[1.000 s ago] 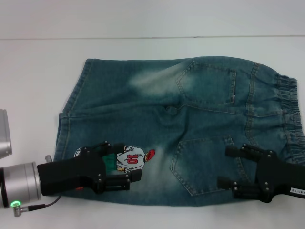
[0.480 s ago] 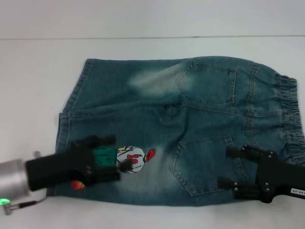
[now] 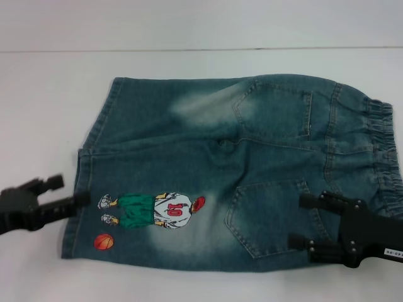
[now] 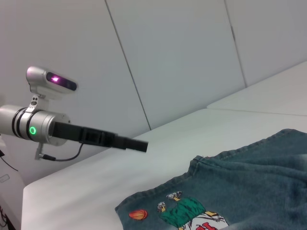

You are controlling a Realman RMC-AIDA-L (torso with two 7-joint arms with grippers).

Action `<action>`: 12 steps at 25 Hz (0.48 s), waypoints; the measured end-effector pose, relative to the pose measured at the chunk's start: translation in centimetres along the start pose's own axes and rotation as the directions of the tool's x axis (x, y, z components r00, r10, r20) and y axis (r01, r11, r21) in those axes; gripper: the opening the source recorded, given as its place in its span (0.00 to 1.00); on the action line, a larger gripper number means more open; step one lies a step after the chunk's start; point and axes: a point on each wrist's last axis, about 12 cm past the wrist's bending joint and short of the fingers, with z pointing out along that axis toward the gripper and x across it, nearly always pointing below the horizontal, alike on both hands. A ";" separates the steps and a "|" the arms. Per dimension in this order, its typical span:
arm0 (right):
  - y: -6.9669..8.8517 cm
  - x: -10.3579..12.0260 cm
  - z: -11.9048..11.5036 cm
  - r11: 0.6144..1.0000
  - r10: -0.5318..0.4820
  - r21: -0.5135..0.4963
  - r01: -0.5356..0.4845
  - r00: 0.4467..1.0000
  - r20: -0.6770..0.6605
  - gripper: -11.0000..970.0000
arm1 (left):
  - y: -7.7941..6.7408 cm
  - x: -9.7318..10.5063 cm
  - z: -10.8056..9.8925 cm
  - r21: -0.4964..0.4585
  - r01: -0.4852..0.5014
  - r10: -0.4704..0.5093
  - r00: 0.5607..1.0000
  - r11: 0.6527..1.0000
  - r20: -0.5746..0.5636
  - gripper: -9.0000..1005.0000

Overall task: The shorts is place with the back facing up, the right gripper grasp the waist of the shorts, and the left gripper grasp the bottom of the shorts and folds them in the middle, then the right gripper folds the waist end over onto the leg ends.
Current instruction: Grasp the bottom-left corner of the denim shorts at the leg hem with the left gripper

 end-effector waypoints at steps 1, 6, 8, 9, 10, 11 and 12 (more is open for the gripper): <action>0.0 0.0 0.0 1.000 0.000 0.000 0.000 1.000 0.000 0.96 | 0.1 0.1 -0.3 -0.017 0.023 -0.023 0.999 1.000 -0.029 0.95; 0.0 0.1 0.0 1.000 0.002 0.001 -0.002 1.000 0.000 0.96 | 0.4 0.4 -0.9 -0.065 0.093 -0.102 0.983 0.994 -0.154 0.95; 0.0 0.1 0.0 1.000 0.002 0.002 -0.002 1.000 0.000 0.95 | 0.4 0.5 -0.8 -0.072 0.109 -0.121 0.974 0.991 -0.190 0.95; 0.0 0.0 0.0 1.000 0.002 0.002 -0.002 1.000 0.000 0.95 | 0.4 0.5 -0.8 -0.074 0.113 -0.126 0.971 0.991 -0.201 0.95; 0.0 0.0 0.0 1.000 0.002 0.002 -0.002 1.000 0.000 0.95 | 0.4 0.5 -0.7 -0.076 0.118 -0.131 0.968 0.990 -0.212 0.95; 0.0 0.0 0.0 1.000 0.002 0.002 -0.002 1.000 0.000 0.95 | 0.4 0.6 -0.6 -0.077 0.122 -0.136 0.966 0.990 -0.220 0.95; 0.0 0.0 0.0 1.000 0.002 0.002 -0.002 1.000 0.000 0.95 | 0.4 0.6 -0.6 -0.079 0.126 -0.141 0.963 0.989 -0.229 0.95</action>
